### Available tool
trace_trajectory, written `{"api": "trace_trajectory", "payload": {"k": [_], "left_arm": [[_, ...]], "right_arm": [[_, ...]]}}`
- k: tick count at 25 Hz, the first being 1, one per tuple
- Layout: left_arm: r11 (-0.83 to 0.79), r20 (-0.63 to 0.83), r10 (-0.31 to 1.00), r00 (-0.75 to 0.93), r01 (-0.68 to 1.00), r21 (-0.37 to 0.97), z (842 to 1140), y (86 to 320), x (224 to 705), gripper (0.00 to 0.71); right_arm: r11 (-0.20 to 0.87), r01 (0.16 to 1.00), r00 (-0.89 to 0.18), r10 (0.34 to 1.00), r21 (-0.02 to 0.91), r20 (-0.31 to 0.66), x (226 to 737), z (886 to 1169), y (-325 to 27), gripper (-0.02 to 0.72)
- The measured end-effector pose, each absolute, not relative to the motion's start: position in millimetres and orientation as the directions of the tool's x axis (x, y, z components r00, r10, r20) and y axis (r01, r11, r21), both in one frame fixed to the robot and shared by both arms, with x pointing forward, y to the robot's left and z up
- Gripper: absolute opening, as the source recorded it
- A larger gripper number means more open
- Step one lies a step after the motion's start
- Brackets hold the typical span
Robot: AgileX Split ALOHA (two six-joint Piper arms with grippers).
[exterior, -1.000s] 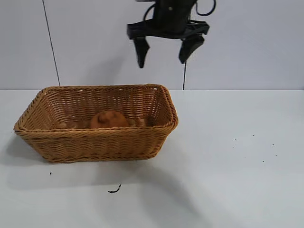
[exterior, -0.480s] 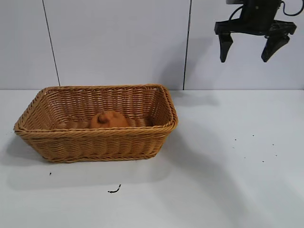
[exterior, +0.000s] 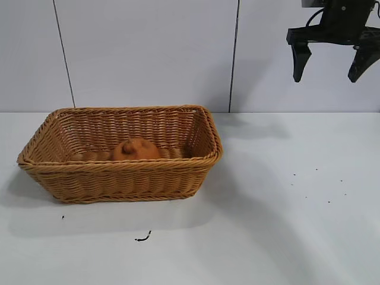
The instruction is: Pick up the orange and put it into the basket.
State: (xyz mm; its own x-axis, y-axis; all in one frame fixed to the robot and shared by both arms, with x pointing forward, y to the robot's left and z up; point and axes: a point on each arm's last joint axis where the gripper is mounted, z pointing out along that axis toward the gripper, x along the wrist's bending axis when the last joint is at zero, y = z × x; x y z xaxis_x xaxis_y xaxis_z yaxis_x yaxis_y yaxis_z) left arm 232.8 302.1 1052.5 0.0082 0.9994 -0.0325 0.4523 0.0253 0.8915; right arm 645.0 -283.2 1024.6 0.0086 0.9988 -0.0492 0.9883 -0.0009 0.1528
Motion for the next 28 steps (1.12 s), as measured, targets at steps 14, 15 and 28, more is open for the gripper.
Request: {"api": "trace_trajectory", "payload": {"k": [14, 15, 28], "left_arm": [[0.025, -0.032, 0.999, 0.008, 0.452, 0.892, 1052.5, 302.1, 232.8, 0.666], [0.025, -0.032, 0.999, 0.008, 0.452, 0.892, 1052.5, 302.1, 232.8, 0.666], [0.025, -0.032, 0.999, 0.008, 0.452, 0.892, 1052.5, 302.1, 232.8, 0.666]], "right_arm": [[-0.022, 0.999, 0.022, 1.0, 0.036, 0.003, 436.1, 1027.6, -288.6, 0.694], [-0.022, 0.999, 0.022, 1.0, 0.032, 0.002, 421.9, 1020.1, -289.3, 0.694], [0.029, 0.81, -0.041, 0.999, 0.585, 0.007, 313.0, 1035.7, -294.8, 0.694]]}}
